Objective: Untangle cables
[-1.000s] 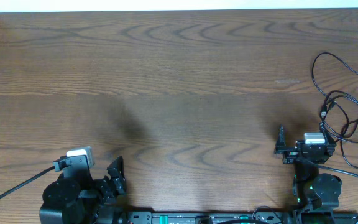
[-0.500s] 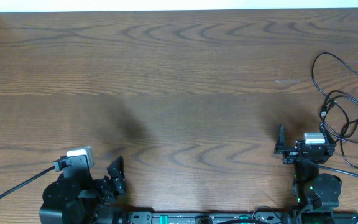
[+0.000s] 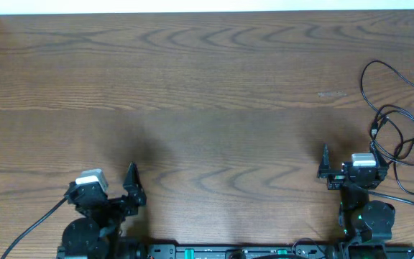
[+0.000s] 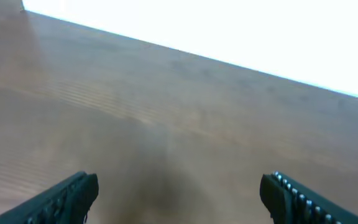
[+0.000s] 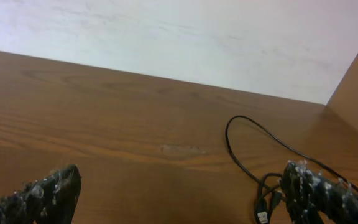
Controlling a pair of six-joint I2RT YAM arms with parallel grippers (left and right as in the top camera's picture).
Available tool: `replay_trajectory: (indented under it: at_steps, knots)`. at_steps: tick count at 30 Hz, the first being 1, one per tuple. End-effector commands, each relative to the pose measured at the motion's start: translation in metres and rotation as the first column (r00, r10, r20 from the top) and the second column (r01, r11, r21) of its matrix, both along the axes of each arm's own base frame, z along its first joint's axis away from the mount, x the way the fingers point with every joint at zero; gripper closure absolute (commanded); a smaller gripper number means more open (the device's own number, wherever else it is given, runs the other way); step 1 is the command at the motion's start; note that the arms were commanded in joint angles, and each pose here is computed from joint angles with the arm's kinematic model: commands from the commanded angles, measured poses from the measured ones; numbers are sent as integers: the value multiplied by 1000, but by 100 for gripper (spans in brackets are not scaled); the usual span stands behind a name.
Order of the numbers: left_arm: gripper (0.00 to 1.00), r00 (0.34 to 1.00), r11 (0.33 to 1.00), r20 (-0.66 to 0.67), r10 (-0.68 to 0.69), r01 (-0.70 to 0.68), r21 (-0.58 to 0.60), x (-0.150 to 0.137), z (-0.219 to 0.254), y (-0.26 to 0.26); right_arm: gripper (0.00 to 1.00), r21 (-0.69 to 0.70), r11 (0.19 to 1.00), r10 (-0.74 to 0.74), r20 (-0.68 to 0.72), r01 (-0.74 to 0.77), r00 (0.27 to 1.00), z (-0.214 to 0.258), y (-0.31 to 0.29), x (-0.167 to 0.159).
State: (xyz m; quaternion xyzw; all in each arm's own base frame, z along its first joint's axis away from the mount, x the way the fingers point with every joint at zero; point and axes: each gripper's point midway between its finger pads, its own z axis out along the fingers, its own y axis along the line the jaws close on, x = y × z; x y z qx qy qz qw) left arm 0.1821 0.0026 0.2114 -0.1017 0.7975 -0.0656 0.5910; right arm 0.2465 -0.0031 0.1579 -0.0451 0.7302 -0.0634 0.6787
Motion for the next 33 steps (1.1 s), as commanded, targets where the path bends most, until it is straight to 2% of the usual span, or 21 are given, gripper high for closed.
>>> replay_trajectory:
  at_steps: [1,3,6,10,15,20,24,33]
  knots:
    - [12,998,1000,65,-6,5,25,17,-5,0,1,-1,1000,-15,3,15,1000,0,-3,0]
    - [12,988,998,150,-28,19,58,29,5,-2,1,-1,1000,-15,3,15,1000,0,-3,0]
    - [11,948,986,310,-76,25,165,43,27,-5,1,-1,1000,-15,3,15,1000,0,-3,0]
    - [12,926,956,361,-112,1,292,49,27,-5,1,-1,1000,-15,3,15,1000,0,-3,0]
    - [11,918,951,376,-127,5,310,63,-9,-7,1,-1,1000,-15,3,15,1000,0,-3,0]
    - [12,952,936,269,-149,49,348,65,-37,-9,1,-1,1000,-15,3,15,1000,0,-3,0]
    - [12,979,937,125,-164,114,331,62,-74,-11,1,-1,1000,-16,3,16,1000,0,-3,0]
    - [12,978,934,128,-165,114,337,62,-73,-11,1,-1,1000,-15,3,15,1000,0,-3,0]
